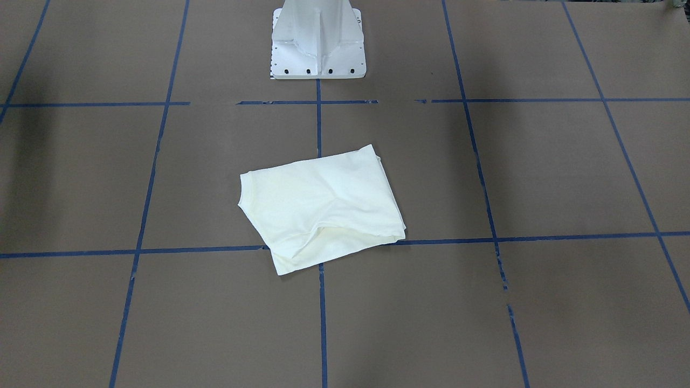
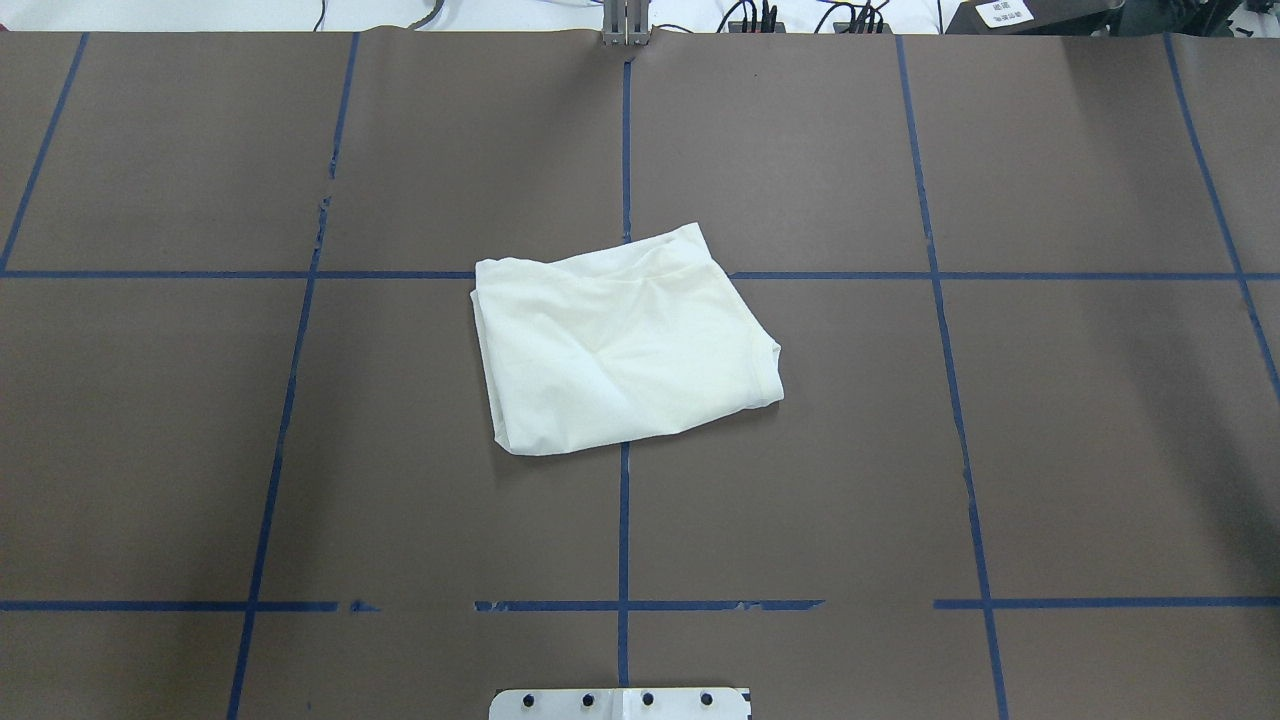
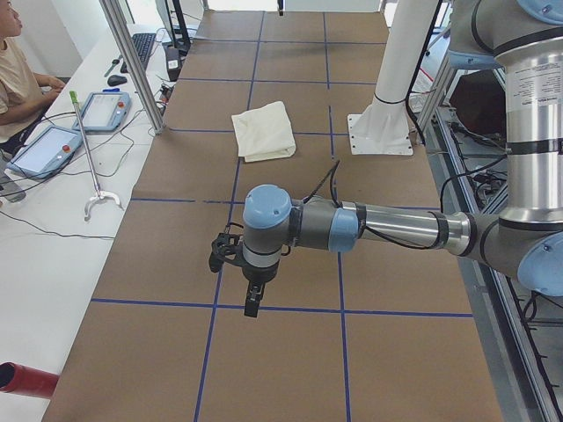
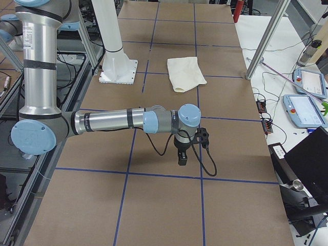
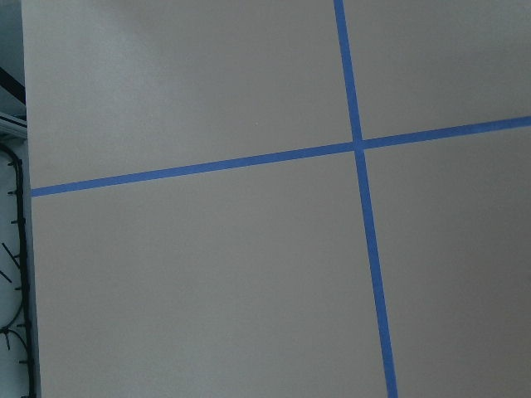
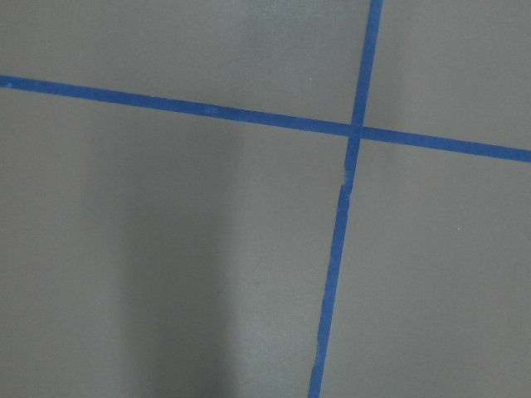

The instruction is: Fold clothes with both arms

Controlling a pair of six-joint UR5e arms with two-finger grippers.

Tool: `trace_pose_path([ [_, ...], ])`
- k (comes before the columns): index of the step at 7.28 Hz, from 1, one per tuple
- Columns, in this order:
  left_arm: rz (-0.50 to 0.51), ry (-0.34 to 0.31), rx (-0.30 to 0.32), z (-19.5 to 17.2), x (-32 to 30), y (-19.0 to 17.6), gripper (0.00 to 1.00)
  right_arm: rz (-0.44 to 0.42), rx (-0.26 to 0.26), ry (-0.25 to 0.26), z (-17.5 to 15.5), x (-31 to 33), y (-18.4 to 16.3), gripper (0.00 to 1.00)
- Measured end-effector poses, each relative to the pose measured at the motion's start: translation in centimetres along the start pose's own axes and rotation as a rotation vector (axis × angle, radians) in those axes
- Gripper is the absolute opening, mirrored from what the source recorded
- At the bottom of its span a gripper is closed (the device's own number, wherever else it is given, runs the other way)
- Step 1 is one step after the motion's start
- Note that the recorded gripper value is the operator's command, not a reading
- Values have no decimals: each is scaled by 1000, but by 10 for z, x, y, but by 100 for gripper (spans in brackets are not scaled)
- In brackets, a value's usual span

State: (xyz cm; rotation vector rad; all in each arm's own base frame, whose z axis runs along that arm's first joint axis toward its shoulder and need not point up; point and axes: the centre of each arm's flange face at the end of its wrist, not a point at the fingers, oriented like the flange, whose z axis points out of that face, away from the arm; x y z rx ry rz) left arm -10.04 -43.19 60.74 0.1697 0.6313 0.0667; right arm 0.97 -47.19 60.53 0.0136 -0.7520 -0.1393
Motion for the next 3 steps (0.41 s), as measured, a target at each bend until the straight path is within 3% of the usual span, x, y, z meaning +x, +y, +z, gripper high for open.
trace_pose_path([
  [3, 0, 1, 0, 0, 0, -1, 100, 3, -2, 0, 1, 1, 2, 100],
])
